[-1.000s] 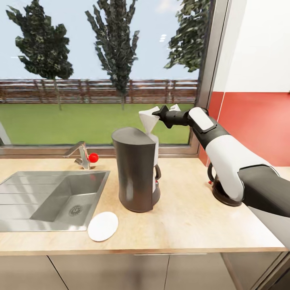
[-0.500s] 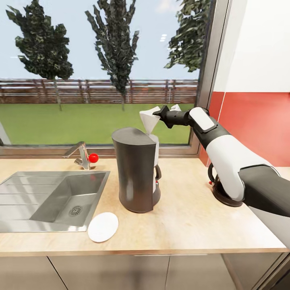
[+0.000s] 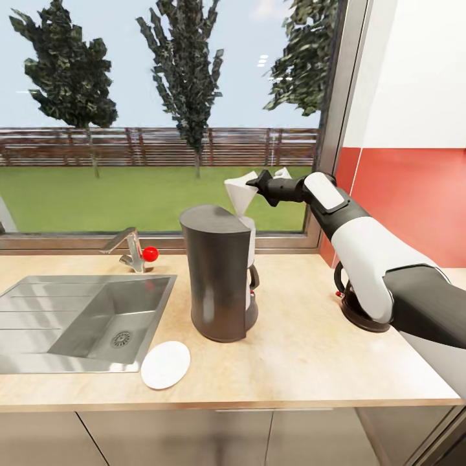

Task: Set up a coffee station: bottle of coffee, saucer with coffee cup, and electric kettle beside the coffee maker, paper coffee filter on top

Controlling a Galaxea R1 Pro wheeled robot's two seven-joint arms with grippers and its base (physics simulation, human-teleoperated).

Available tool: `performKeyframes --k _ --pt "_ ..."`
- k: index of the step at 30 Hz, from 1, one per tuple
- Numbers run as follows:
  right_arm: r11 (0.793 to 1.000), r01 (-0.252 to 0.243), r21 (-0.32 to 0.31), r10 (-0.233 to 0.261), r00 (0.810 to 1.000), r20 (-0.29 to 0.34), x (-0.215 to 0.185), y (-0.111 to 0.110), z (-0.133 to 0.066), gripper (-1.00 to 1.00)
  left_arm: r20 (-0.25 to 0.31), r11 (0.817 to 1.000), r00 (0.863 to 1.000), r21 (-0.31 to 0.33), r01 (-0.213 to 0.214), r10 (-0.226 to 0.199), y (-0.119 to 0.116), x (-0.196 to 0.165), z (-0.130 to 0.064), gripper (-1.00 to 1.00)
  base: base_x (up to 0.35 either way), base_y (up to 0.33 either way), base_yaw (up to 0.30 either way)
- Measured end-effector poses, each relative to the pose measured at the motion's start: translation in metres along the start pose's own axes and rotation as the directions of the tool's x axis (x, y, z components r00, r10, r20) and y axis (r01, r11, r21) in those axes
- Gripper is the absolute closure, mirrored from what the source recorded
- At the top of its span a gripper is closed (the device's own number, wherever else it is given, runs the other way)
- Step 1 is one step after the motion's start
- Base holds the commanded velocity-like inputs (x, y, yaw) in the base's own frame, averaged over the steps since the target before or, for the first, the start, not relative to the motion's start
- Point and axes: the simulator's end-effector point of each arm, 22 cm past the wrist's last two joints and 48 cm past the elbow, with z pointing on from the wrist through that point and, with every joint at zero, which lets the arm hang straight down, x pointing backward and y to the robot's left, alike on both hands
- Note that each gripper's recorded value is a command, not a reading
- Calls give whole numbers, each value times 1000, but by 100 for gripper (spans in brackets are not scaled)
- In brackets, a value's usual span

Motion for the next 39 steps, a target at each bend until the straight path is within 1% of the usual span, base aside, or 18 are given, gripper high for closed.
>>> performKeyframes --k 5,6,31,39 --pt "1000 5 5 -5 1000 1 -1 -1 0 100 0 1000 1000 0 0 0 0 0 0 -100 0 0 0" --pt "1000 5 5 -5 1000 1 -1 -2 0 -100 0 1000 1000 0 0 0 0 0 0 -100 0 0 0" --pt "1000 7 8 -7 1000 3 -1 -3 -1 -100 -1 1000 1000 1 0 0 -1 1 0 -100 0 0 0" --pt "1000 22 22 -22 1000 2 -6 1 -4 -100 -4 1000 1000 1 0 0 1 1 -9 -100 0 0 0"
